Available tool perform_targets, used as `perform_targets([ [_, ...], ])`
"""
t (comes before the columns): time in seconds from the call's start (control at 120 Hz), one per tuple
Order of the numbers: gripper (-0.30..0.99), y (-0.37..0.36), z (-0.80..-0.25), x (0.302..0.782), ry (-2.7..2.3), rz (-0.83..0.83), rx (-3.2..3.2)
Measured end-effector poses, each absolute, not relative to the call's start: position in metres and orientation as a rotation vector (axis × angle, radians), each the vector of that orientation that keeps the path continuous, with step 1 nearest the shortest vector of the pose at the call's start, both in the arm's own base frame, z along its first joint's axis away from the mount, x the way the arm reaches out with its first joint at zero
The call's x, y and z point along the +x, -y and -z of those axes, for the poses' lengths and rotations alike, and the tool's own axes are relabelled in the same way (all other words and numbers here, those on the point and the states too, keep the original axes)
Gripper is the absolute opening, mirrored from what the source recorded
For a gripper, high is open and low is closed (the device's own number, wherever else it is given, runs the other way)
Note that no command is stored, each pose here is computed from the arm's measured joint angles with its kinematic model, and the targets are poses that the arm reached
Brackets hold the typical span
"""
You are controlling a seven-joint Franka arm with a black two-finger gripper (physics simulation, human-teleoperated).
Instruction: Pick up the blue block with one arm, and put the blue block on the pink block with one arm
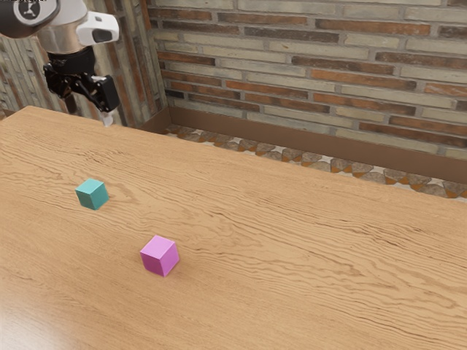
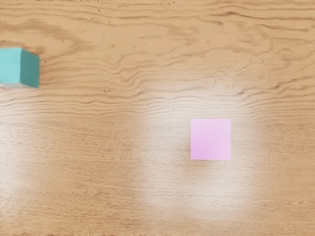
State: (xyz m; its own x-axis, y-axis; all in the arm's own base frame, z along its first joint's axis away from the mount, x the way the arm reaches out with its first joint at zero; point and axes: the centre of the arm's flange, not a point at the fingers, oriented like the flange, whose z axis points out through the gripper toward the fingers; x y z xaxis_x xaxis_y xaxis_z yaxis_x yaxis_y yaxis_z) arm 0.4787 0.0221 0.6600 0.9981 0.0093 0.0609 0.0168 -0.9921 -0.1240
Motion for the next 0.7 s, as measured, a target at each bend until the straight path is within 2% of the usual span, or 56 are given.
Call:
perform_targets([
  [0.142, 0.69, -0.058, -0.651, 0.47, 0.121, 0.07, -2.979],
  [0.35, 0.69, -0.176, -0.606, 0.456, 0.518, -0.058, -2.944],
  [0.525, 0.69, -0.209, -0.533, 0.495, 0.62, -0.136, -2.977],
  [0.7, 0.69, -0.246, -0.451, 0.531, 0.586, -0.101, -3.061],
])
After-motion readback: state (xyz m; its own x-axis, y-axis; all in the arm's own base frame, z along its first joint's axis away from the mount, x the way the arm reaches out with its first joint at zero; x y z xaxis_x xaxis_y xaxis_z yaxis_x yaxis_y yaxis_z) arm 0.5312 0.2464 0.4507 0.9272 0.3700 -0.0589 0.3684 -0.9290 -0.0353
